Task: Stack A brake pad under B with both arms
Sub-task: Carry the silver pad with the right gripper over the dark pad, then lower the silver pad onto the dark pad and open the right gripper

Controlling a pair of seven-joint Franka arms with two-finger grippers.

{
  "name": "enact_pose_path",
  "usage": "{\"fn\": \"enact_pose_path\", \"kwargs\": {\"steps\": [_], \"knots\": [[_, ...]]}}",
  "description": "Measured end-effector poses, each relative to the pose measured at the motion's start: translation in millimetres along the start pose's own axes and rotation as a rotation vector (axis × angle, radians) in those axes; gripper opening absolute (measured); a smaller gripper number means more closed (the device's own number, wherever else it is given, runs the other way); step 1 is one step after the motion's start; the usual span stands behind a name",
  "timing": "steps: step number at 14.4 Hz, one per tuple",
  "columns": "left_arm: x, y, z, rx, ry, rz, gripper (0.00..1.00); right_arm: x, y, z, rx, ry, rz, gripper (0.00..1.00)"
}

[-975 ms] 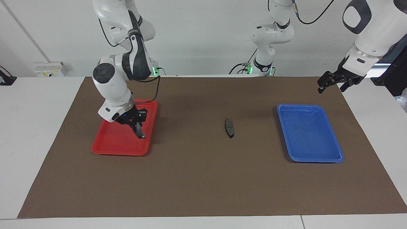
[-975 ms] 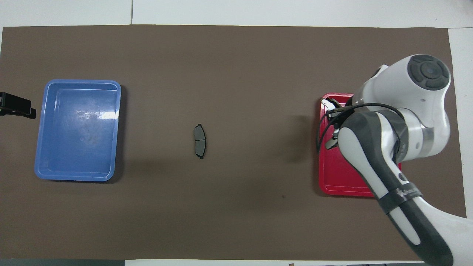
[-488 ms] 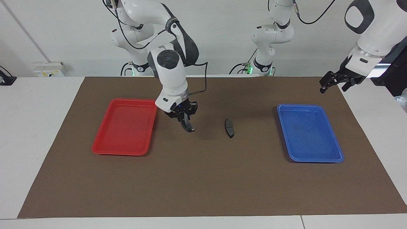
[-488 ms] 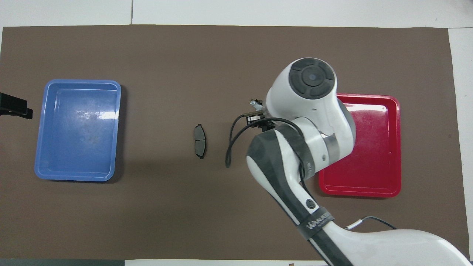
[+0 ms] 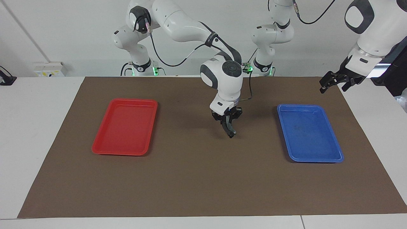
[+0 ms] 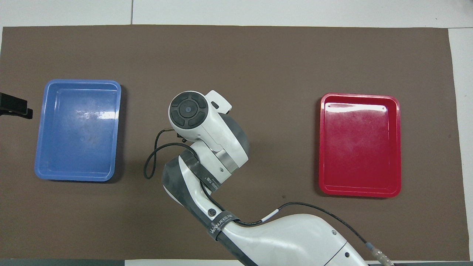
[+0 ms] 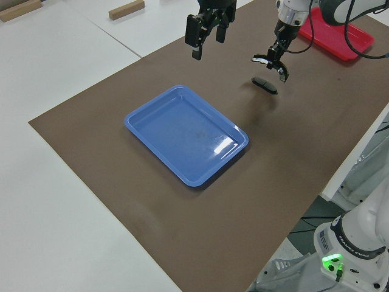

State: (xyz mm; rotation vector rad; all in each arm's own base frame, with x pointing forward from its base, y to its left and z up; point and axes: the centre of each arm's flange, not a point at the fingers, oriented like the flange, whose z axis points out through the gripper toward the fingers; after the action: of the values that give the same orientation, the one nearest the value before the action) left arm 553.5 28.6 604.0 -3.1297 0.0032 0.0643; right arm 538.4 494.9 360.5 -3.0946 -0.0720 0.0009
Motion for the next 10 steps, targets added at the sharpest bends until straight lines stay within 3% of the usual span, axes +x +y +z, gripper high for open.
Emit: {"fn": "enact_pose_path", "kwargs": {"steps": [10], "knots": [[0.0, 0.0, 0.0, 0.0, 0.0, -0.001, 1.0, -3.0, 6.9, 45.5, 0.017, 0.035, 0.007, 0.43]]}}
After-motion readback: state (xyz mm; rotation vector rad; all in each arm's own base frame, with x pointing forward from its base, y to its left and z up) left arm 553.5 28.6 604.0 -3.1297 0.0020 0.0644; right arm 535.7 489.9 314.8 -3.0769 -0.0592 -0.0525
